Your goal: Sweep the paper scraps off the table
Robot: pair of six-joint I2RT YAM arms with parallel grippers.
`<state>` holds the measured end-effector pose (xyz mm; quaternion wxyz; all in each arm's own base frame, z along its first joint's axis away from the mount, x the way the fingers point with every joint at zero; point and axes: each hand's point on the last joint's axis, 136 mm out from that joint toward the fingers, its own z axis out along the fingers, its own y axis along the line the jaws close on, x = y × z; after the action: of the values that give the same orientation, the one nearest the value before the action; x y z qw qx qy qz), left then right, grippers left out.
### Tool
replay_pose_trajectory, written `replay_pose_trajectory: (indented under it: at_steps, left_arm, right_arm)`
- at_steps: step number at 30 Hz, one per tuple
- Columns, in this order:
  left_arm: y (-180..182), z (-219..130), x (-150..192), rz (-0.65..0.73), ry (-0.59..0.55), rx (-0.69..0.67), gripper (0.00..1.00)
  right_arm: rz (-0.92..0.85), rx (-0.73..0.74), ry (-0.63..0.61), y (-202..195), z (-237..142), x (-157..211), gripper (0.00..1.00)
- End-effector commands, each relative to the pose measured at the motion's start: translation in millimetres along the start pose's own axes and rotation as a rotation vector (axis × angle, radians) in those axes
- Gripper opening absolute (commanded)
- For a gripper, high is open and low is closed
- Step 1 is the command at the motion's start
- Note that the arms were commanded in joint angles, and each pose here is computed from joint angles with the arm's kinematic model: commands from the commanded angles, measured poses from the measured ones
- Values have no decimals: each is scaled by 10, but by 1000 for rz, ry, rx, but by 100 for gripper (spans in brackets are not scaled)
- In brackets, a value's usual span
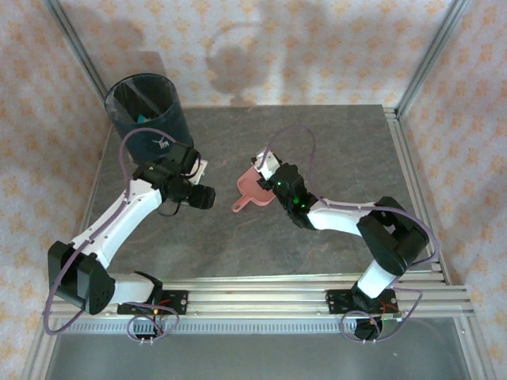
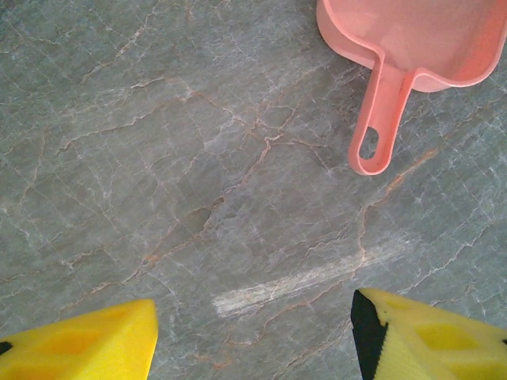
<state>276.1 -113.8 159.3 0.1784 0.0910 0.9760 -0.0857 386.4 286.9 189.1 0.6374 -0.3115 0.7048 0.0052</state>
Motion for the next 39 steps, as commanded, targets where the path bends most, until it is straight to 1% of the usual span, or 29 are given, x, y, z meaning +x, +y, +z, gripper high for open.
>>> replay_pose_trajectory:
  at_steps: [1, 2, 4, 7, 14, 19, 27, 39]
  left_arm:
    - [35, 55, 4, -15, 12, -3, 66]
    - [37, 62, 10, -14, 16, -4, 66]
    - [42, 64, 14, -15, 20, -7, 66]
    - [41, 71, 14, -11, 21, -7, 66]
    - [42, 76, 25, -12, 27, -7, 66]
    - [40, 82, 27, -10, 32, -5, 66]
    - [47, 93, 33, -7, 37, -11, 66]
    - [50, 94, 35, -8, 42, -10, 67]
  right_arm:
    - [-4, -63, 17, 227, -25, 123, 11]
    - [-9, -68, 20, 262, -31, 128, 14]
    - [-25, -78, 22, 329, -39, 130, 15]
    - [-37, -89, 32, 407, -47, 147, 20]
    - [-49, -113, 58, 564, -93, 229, 36]
    - [-48, -124, 63, 626, -133, 253, 42]
    - [-25, -152, 75, 702, -228, 270, 46]
    - [-2, -203, 115, 873, -357, 437, 50]
